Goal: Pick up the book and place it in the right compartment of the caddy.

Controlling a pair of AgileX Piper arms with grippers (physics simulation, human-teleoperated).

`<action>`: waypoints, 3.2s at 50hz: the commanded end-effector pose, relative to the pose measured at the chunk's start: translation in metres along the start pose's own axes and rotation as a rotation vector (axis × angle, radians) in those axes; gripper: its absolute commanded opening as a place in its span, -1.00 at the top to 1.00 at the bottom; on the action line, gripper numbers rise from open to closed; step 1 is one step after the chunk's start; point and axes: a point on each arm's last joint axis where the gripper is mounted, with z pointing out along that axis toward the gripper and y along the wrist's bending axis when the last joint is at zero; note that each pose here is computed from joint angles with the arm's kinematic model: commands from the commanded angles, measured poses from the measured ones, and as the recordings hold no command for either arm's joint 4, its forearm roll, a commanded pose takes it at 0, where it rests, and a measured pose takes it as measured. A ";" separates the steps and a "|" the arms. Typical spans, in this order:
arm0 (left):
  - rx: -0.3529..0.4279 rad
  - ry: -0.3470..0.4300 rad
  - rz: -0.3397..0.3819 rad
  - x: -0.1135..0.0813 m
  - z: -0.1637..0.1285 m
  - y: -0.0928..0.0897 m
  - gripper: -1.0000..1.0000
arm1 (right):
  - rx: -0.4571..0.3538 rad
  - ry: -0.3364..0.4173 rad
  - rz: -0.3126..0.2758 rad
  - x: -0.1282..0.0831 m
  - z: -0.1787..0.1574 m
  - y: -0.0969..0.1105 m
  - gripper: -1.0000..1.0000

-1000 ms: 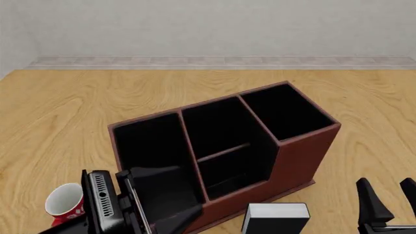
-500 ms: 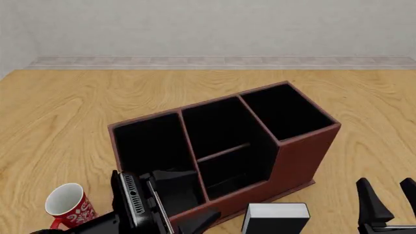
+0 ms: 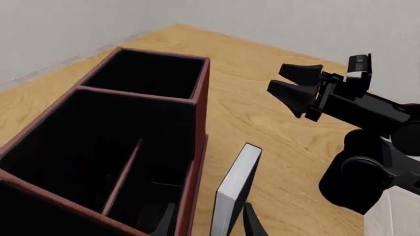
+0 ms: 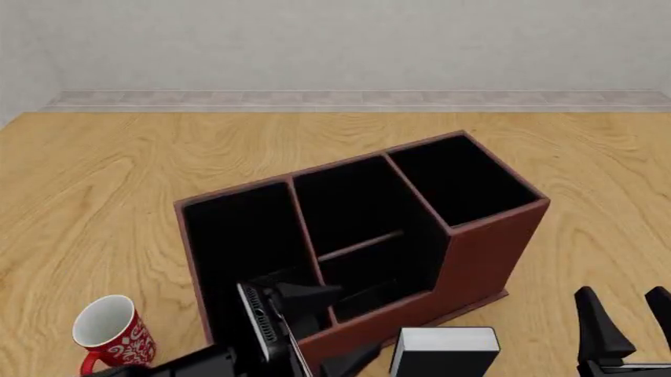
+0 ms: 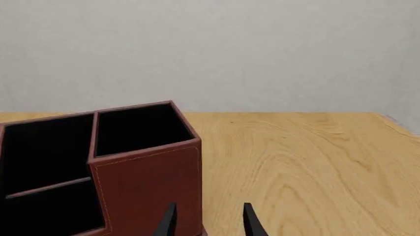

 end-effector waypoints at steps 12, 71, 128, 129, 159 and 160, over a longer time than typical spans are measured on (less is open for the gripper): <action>0.013 0.040 -0.013 0.014 0.023 -0.003 -1.00 | 0.000 0.000 0.000 0.000 0.000 0.000 -1.00; 0.038 0.102 -0.053 0.041 0.069 -0.012 -1.00 | 0.000 0.000 0.000 0.000 0.000 0.000 -1.00; 0.056 0.134 -0.091 0.062 0.086 -0.019 1.00 | 0.000 0.000 0.000 0.000 0.000 0.000 -1.00; 0.059 0.134 -0.090 0.061 0.085 -0.020 1.00 | 0.000 0.000 0.000 0.000 0.000 0.000 -1.00; 0.121 0.088 -0.041 0.027 0.066 -0.038 1.00 | 0.000 0.000 0.000 0.000 0.000 0.000 -1.00; 0.123 0.087 -0.040 0.026 0.066 -0.038 1.00 | 0.000 0.000 0.000 0.000 0.000 0.000 -1.00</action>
